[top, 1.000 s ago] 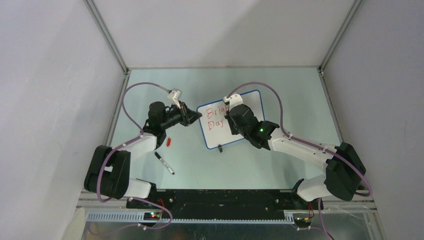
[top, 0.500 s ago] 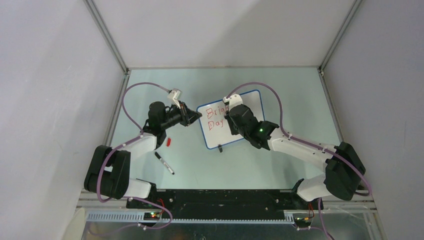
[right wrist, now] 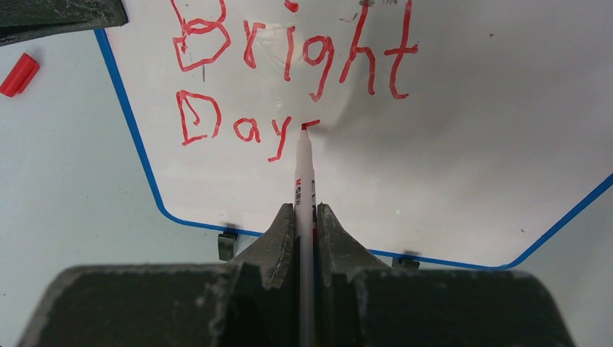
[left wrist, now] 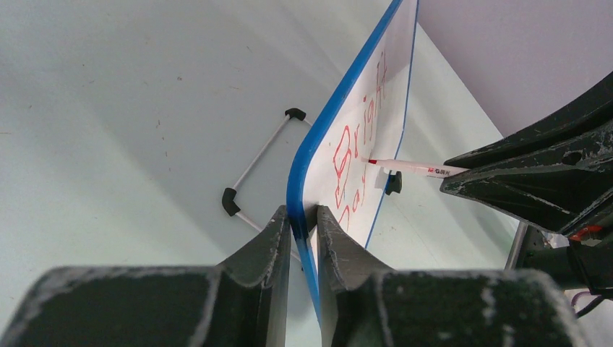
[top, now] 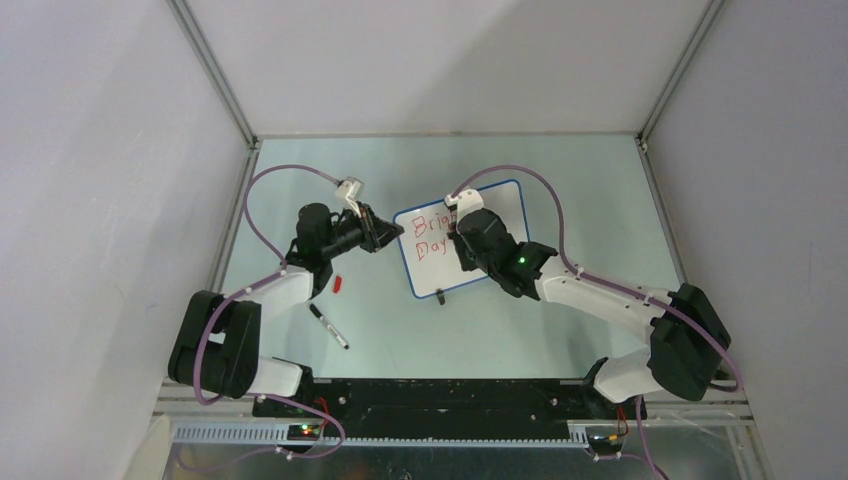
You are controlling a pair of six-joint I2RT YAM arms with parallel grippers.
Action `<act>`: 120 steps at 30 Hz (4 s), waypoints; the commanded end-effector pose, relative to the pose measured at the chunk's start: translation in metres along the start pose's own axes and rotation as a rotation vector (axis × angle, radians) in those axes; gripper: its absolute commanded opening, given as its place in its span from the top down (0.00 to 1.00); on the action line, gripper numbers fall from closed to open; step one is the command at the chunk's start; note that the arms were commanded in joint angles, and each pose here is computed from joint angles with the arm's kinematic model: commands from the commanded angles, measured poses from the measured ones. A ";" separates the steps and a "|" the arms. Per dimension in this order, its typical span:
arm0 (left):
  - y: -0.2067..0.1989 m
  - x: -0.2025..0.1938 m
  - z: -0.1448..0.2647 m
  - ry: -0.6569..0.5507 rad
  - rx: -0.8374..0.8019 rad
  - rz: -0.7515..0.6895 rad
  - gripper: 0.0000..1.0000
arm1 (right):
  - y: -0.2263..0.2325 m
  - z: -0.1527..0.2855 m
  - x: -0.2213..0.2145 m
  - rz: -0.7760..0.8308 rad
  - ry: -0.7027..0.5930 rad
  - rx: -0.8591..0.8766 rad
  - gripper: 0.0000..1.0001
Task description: Write a sentence on the whiteboard
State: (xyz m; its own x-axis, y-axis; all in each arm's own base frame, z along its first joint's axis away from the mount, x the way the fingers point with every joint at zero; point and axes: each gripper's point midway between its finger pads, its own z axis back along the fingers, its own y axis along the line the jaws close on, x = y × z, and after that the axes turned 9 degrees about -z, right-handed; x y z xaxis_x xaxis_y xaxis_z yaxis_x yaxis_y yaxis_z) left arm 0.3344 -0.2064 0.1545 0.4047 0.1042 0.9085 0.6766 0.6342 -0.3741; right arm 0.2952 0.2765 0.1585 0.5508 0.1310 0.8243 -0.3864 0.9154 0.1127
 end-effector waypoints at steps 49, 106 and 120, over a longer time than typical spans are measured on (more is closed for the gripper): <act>-0.004 0.012 0.001 -0.016 0.000 -0.063 0.80 | -0.017 0.003 0.001 -0.007 0.013 -0.075 1.00; -0.003 0.011 0.001 -0.014 0.004 -0.061 0.80 | 0.022 0.039 0.008 0.038 -0.173 0.097 1.00; -0.005 0.009 0.005 -0.023 0.005 -0.062 0.69 | 0.029 0.041 0.008 0.044 -0.228 0.100 1.00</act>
State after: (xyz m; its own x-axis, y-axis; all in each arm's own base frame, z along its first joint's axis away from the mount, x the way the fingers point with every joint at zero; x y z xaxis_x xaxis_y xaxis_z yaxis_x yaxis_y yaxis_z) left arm 0.3322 -0.2060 0.1564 0.3997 0.0964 0.9116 0.6800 0.6357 -0.3654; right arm 0.2532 0.2830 0.1639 0.4243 0.1432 0.8941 -0.4864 0.8689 0.0917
